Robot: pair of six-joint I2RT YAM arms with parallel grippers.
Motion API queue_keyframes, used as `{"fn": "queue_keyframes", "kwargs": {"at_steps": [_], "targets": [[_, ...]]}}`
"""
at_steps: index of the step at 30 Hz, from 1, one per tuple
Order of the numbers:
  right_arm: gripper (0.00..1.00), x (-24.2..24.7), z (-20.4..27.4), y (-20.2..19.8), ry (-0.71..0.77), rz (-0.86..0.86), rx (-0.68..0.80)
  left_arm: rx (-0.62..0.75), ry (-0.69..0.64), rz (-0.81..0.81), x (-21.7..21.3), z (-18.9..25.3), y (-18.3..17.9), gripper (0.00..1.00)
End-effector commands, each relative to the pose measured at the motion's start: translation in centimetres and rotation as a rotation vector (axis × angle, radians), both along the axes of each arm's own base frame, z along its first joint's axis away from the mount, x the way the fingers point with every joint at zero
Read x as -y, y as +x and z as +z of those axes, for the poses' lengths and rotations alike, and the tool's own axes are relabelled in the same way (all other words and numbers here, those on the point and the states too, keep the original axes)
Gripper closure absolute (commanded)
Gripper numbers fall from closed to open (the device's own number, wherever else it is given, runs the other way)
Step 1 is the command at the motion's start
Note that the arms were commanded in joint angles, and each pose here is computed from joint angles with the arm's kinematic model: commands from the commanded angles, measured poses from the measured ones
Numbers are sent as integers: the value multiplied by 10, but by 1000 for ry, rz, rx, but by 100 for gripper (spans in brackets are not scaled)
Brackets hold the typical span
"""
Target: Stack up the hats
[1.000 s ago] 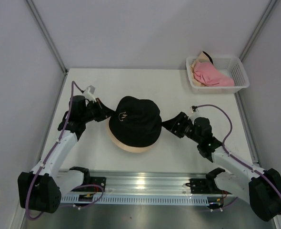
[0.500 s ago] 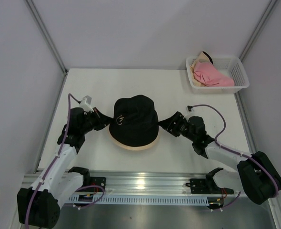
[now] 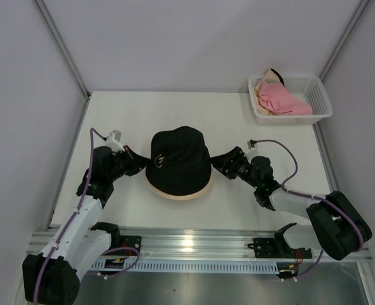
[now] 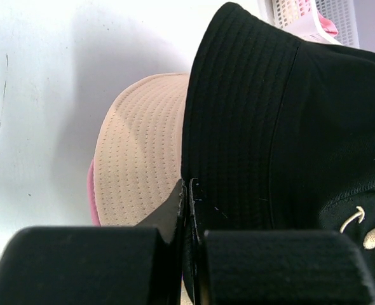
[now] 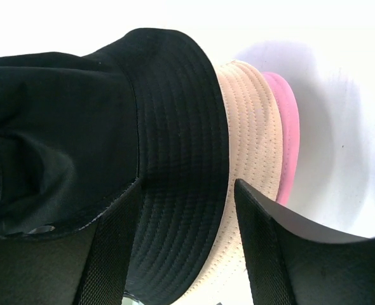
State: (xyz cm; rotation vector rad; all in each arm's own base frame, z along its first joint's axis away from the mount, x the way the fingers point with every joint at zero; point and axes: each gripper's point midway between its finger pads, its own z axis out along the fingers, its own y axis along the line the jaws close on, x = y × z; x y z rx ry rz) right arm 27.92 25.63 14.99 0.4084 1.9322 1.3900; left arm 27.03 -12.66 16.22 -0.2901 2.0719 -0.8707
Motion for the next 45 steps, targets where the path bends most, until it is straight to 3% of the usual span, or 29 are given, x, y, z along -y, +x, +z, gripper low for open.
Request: {"fn": "queue_keyframes", "kwargs": {"at_steps": [1, 8, 14, 19, 25, 26, 28, 29, 32, 37, 41, 45], "targets": [[36, -4, 14, 3, 71, -14, 38, -6, 7, 9, 0, -5, -3, 99], [33, -6, 13, -6, 169, -48, -1, -1, 13, 14, 0, -6, -5, 99], [15, -13, 24, -13, 231, -47, 34, -3, 20, 13, 0, -10, -6, 99], [17, -17, 31, -16, 262, -32, 93, -7, 23, 8, 1, -12, -6, 99], [37, -26, 21, -17, 278, 1, 69, -17, 29, 10, 1, -16, -8, 99], [49, -28, 19, -19, 280, 7, 62, -13, 33, 21, 0, -15, -7, 99], [63, -28, 11, -19, 270, 2, 40, -15, 39, 33, -3, -16, -9, 99], [77, -28, 8, -19, 263, -1, 30, -11, 40, 41, -4, -14, -9, 99], [100, -25, -4, -19, 215, -21, -12, -2, 55, 91, -12, -11, -10, 99], [100, -8, -37, -14, 2, -123, -148, -9, 107, 216, -35, -13, -12, 99], [100, 18, -50, -17, -185, -194, -180, -108, 148, 252, -43, -40, -18, 99], [100, 26, -62, -21, -259, -204, -222, -180, 150, 265, -41, -66, -22, 99]]}}
